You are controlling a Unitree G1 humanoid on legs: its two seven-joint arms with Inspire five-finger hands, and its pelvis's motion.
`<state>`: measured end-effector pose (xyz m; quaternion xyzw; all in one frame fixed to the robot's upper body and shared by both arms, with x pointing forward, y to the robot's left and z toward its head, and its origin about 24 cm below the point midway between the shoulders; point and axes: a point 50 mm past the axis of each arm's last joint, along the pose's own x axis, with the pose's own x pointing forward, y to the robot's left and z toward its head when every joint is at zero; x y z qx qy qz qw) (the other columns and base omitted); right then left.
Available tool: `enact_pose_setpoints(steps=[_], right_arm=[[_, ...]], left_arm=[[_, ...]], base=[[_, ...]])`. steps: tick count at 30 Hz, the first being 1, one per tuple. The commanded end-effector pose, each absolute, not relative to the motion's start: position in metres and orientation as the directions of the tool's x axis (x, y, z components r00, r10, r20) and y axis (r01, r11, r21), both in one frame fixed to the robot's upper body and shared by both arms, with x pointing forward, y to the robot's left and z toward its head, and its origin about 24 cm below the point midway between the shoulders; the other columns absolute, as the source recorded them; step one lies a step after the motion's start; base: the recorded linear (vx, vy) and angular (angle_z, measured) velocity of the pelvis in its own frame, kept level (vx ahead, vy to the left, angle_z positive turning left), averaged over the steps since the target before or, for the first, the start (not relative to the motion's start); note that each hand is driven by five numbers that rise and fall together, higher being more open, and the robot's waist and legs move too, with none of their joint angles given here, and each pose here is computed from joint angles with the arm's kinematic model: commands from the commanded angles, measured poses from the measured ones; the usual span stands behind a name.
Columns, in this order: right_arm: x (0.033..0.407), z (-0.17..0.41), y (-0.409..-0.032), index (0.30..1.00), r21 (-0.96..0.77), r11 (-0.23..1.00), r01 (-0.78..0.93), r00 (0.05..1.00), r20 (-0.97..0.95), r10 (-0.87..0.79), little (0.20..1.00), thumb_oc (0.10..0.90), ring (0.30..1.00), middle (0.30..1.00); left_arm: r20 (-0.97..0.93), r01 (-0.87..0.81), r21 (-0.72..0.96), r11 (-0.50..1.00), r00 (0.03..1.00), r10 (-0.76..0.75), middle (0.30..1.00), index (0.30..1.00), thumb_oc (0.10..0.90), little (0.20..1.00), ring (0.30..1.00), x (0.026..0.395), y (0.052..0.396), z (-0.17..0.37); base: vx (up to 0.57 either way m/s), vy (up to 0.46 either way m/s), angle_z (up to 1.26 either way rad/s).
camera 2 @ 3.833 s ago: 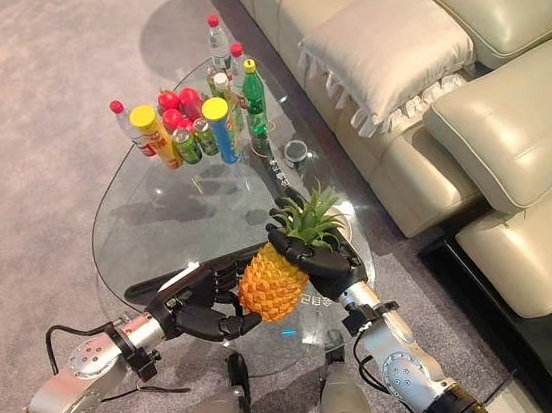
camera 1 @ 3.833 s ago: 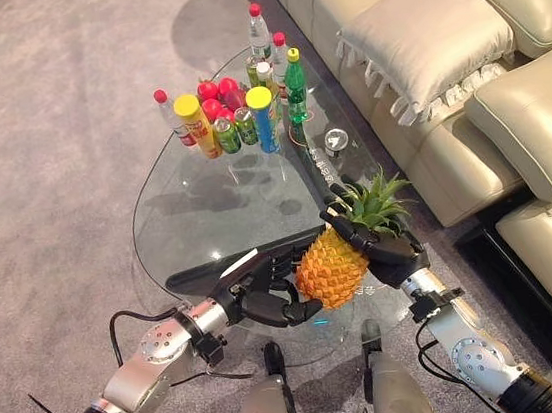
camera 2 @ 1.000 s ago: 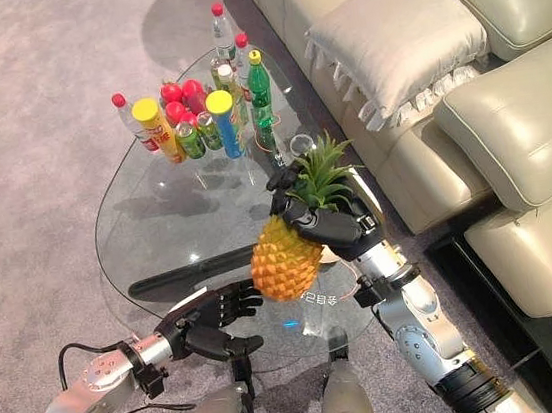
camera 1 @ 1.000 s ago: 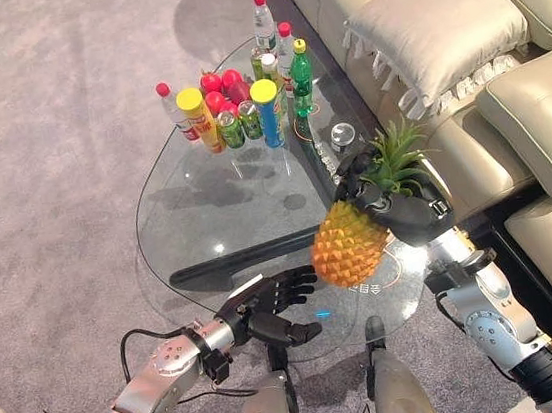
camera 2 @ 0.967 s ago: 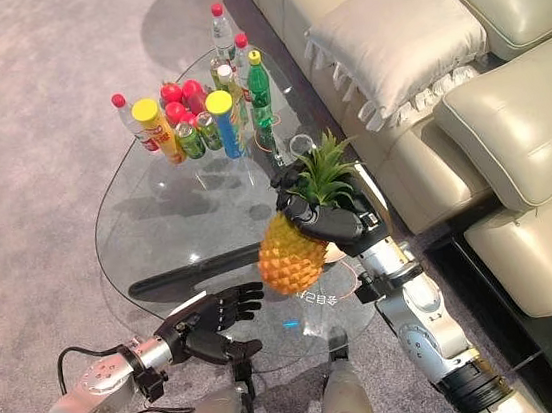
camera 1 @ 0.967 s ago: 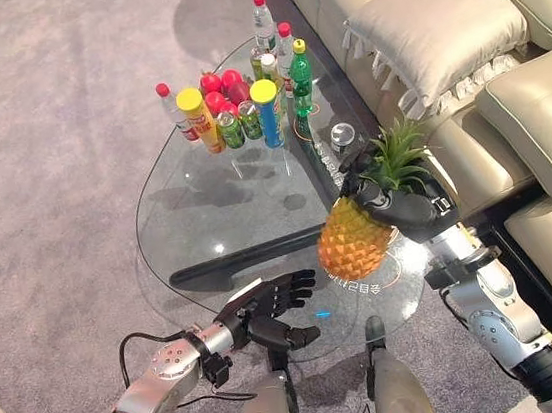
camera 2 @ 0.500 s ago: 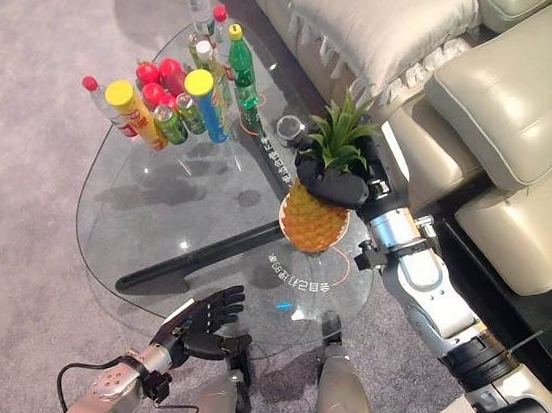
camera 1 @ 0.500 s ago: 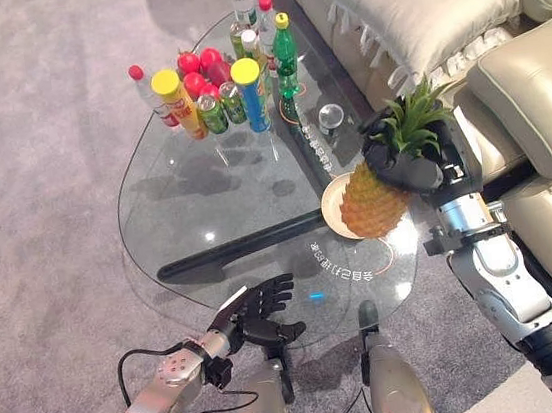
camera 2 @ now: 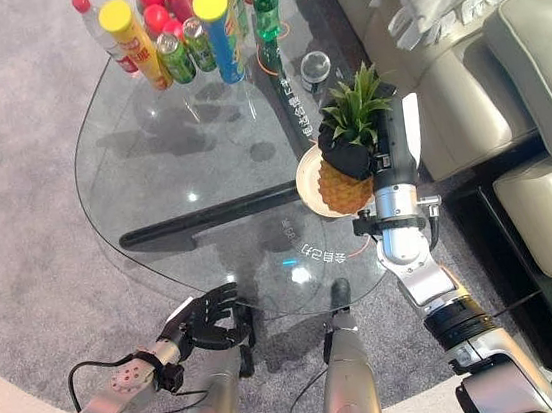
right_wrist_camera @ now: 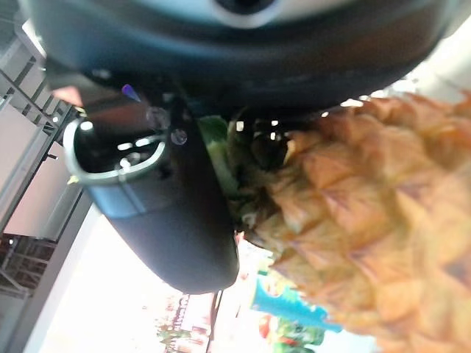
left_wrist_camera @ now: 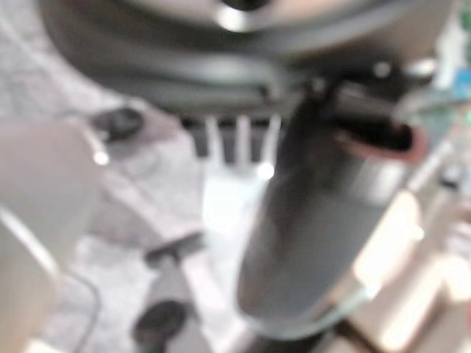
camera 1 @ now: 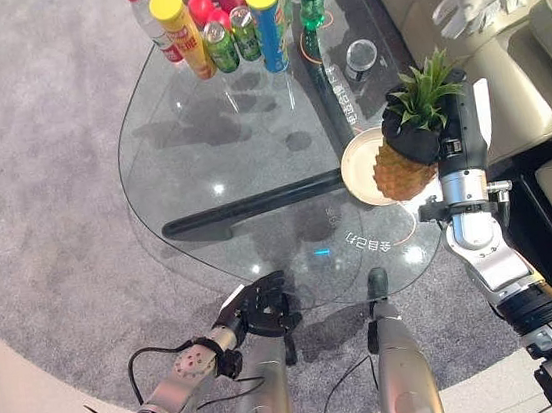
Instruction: Pick up the fruit to the plate
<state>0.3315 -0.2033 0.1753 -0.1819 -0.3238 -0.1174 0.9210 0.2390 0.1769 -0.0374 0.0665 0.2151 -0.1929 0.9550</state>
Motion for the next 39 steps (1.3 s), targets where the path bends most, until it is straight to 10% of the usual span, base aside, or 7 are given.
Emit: enact_pose_setpoints(steps=[1, 39], right_arm=[[0.320, 0.260, -0.189, 0.300, -0.111, 0.933, 0.342, 0.431, 0.901, -0.051, 0.200, 0.100, 0.300, 0.300], [0.337, 0.308, -0.204, 0.300, 0.008, 0.845, 0.534, 0.204, 0.969, -0.138, 0.200, 0.100, 0.300, 0.300]], left_arm=[[-0.351, 0.427, 0.039, 0.904, 0.853, -0.387, 0.900, 0.900, 0.800, 0.900, 0.900, 0.236, 0.164, -0.027], [-0.436, 0.323, -0.039, 0.946, 0.846, -0.307, 0.900, 0.900, 0.800, 0.900, 0.900, 0.228, 0.140, -0.050]], base=[[0.00, 0.036, 0.04], [0.01, 0.013, 0.01]])
